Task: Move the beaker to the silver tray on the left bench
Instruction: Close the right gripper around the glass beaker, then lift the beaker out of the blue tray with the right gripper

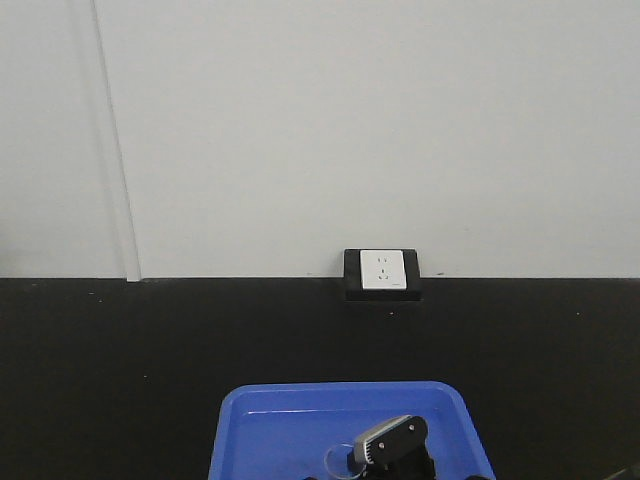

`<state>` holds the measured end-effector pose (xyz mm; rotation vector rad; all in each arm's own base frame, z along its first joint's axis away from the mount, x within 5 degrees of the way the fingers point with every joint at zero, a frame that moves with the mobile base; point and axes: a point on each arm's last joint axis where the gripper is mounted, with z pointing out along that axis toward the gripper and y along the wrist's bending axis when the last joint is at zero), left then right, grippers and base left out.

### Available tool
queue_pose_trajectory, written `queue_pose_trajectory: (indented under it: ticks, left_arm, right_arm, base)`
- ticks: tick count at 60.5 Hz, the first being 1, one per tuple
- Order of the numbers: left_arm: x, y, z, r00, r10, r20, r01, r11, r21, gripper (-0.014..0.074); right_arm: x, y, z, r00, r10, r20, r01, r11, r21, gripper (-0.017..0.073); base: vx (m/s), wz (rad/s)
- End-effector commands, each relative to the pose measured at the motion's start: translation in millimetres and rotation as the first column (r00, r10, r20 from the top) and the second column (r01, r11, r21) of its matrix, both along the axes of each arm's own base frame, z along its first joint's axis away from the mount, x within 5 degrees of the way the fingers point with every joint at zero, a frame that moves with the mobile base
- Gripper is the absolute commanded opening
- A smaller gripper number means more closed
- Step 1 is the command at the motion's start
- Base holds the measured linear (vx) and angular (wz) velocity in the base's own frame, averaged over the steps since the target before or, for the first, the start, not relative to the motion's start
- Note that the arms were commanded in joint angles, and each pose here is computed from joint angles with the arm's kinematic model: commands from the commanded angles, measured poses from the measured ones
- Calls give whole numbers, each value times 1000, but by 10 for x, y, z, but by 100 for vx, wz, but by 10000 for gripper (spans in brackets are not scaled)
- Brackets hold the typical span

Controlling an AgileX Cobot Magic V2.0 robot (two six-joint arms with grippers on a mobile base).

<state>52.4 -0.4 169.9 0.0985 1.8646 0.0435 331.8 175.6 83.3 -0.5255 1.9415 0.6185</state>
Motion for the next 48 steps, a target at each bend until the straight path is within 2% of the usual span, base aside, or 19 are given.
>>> queue_pose_trajectory:
  ticks: [1, 7, 10, 15, 24, 35, 43, 48]
  left_arm:
    - [17, -9, 3, 998, -11, 62, 12, 1000, -7, 1]
    - [17, -9, 3, 998, -11, 62, 12, 1000, -7, 1]
    - [17, -9, 3, 998, -11, 62, 12, 1000, -7, 1]
    - [17, -9, 3, 998, -11, 62, 12, 1000, -7, 1]
    - [17, -9, 3, 998, -11, 62, 12, 1000, -7, 1]
    - [17, -9, 3, 998, -11, 62, 12, 1000, -7, 1]
    - [17, -9, 3, 998, -11, 62, 12, 1000, -7, 1]
    - [17, -9, 3, 998, -11, 62, 12, 1000, -7, 1]
  right_arm:
    - [79, 68, 334, 991, 8, 137, -23, 994, 105, 320]
    - [72, 66, 377, 989, 8, 147, -25, 993, 114, 76]
    - [63, 59, 436, 989, 8, 151, -26, 993, 118, -18]
    - [1, 27, 605, 987, -1, 163, -22, 990, 142, -16]
    - [-214, -195, 973, 981, -49, 187, 23, 990, 140, -15]
    - [-704, -587, 1383, 975, -136, 176, 123, 989, 83, -14]
    - [-1096, -793, 1549, 970, -178, 167, 177, 984, 18, -14]
    - [-1331, -905, 1609, 964, -198, 178, 202, 979, -2, -14]
  base:
    - [0, 0]
    - [0, 0]
    - [0, 0]
    - [0, 0]
    - [0, 0]
    - [0, 0]
    - [0, 0]
    - [0, 0]
